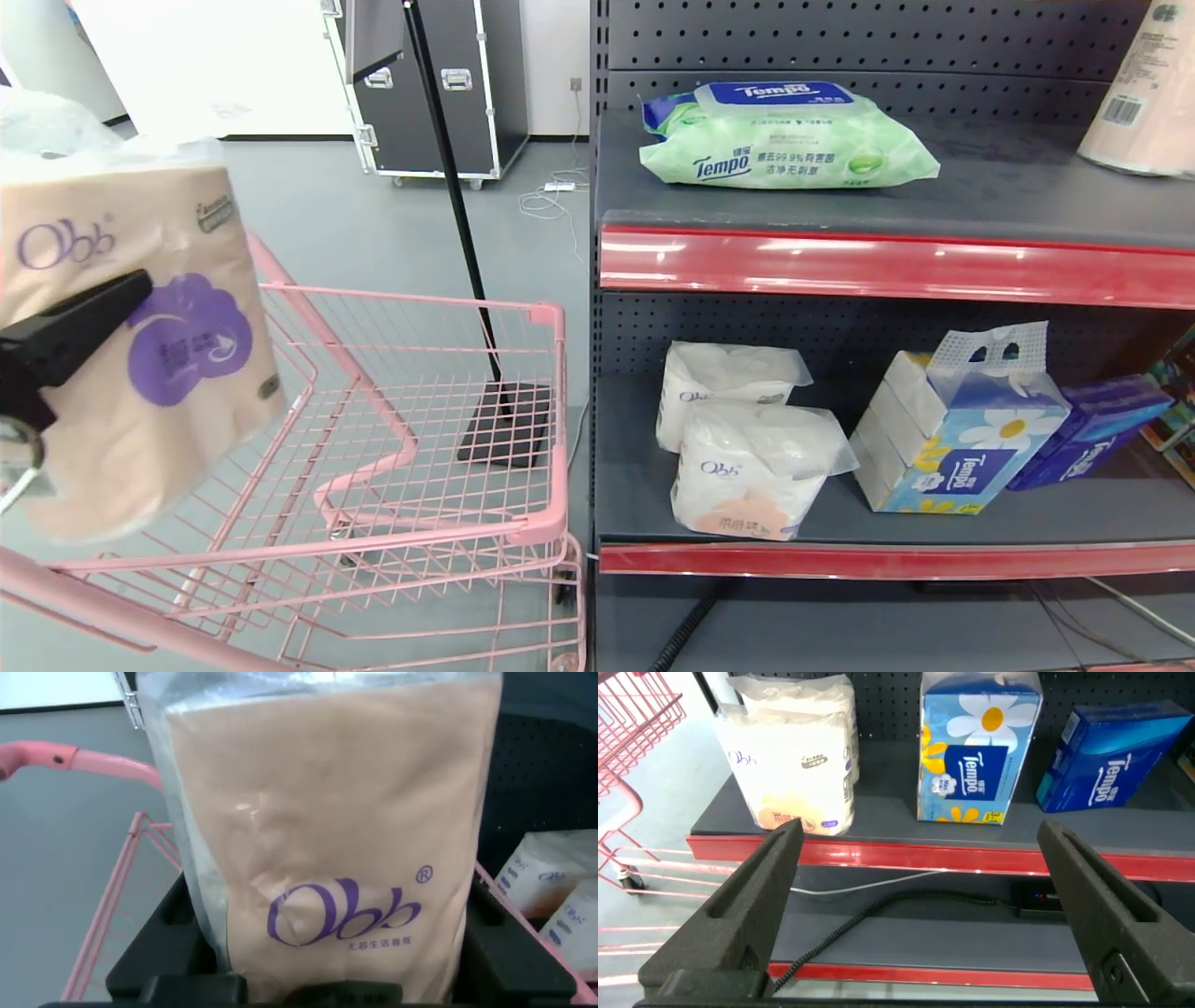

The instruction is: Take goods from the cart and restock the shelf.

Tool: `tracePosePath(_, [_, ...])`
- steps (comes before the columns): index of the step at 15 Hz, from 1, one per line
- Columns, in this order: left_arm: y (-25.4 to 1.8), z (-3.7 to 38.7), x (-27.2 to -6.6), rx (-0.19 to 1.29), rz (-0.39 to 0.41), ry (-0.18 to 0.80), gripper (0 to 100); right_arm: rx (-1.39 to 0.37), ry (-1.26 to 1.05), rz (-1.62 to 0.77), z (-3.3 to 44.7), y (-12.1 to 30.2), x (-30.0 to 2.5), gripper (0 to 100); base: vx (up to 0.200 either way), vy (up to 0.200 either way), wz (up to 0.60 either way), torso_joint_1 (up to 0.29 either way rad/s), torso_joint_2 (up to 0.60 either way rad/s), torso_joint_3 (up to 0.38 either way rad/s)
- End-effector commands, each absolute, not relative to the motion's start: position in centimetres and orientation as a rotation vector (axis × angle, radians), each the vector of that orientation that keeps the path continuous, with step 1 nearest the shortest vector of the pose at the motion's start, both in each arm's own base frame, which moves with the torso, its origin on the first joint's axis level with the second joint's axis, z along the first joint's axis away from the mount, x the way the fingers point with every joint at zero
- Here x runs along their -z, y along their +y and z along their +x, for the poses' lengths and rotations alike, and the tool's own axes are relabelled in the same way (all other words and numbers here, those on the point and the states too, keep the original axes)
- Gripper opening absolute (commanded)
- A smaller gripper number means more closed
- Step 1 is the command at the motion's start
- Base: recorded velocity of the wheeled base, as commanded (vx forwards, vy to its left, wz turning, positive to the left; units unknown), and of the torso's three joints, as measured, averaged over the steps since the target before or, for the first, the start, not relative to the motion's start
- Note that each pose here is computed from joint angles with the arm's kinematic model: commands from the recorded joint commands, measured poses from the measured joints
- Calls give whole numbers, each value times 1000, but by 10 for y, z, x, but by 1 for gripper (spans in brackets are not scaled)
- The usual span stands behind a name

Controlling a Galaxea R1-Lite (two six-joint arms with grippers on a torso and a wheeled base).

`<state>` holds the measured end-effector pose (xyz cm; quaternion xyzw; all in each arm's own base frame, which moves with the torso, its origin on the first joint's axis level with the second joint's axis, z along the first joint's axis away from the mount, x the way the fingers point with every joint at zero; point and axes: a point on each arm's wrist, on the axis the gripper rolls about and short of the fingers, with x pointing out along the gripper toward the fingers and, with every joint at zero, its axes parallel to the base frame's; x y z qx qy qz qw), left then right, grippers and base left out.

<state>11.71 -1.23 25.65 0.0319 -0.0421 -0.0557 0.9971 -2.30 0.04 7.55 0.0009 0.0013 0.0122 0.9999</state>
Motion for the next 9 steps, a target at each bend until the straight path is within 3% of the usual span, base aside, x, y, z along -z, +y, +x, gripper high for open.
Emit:
tracePosePath(1, [-2, 27, -261, 85, 62, -149, 0, -25, 3, 2, -23, 0, -75, 100, 0, 0, 0, 0, 0, 0])
tracePosePath(4, [2, -24, -240, 75, 64, -96, 0, -25, 3, 2, -23, 0, -75, 100, 0, 0, 0, 0, 0, 0])
tracePosePath(9, [5, -42, -230, 26, 62, -104, 0, -23, 3, 2, -23, 0, -75, 100, 0, 0, 0, 0, 0, 0])
